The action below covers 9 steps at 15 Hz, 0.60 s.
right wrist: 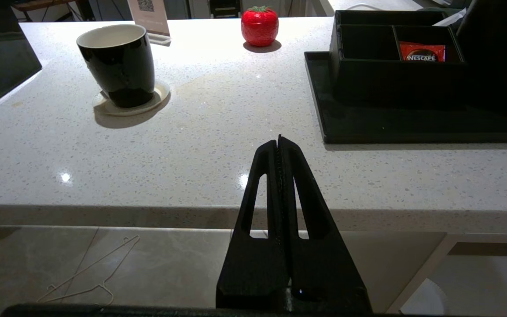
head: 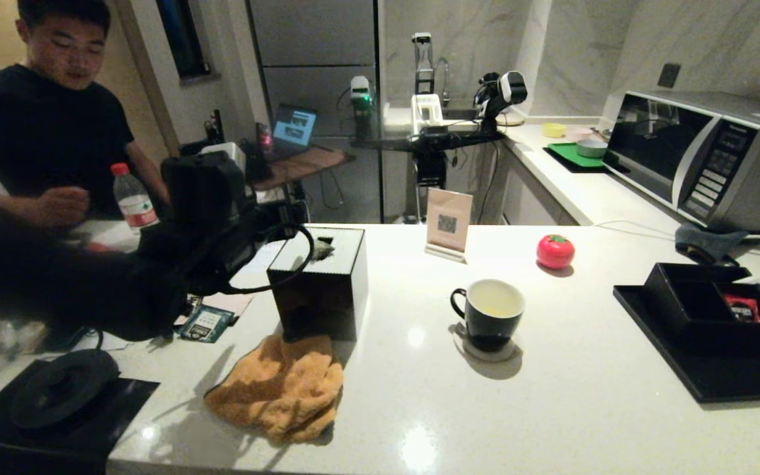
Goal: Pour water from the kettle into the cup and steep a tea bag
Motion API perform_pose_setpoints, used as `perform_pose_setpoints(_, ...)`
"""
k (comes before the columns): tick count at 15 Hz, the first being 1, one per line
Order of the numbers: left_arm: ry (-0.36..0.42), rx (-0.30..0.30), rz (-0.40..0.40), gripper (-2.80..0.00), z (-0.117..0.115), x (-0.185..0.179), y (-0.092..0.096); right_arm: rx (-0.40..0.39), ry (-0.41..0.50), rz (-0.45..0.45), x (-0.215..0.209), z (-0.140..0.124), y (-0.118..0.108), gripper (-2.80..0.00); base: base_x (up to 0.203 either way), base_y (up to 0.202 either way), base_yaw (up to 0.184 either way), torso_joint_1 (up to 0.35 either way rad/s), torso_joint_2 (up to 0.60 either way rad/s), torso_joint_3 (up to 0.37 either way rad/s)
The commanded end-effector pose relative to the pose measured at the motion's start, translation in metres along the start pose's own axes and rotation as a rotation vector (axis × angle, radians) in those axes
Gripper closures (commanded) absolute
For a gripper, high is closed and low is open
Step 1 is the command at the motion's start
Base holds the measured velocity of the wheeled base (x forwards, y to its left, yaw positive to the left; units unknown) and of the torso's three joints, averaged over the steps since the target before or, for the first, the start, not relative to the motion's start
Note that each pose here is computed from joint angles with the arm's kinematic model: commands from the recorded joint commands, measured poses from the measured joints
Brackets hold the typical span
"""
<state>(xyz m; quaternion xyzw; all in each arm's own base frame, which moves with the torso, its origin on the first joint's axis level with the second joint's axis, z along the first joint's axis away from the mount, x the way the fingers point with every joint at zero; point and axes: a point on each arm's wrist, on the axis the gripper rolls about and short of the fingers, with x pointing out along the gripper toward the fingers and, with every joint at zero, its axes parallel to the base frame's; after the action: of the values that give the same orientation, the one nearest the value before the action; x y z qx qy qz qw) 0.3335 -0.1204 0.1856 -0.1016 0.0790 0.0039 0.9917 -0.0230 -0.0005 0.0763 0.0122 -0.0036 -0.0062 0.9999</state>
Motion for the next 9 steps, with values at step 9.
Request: perform_pose_setpoints(9, 0.011, 0.034, -0.065, -2.8, -0.01, 0.005, -0.011, 0.0, 0.001, 0.0, 0.0, 0.0, 0.0, 0.0, 0.0, 0.0, 0.0, 0.0, 0.0, 0.0)
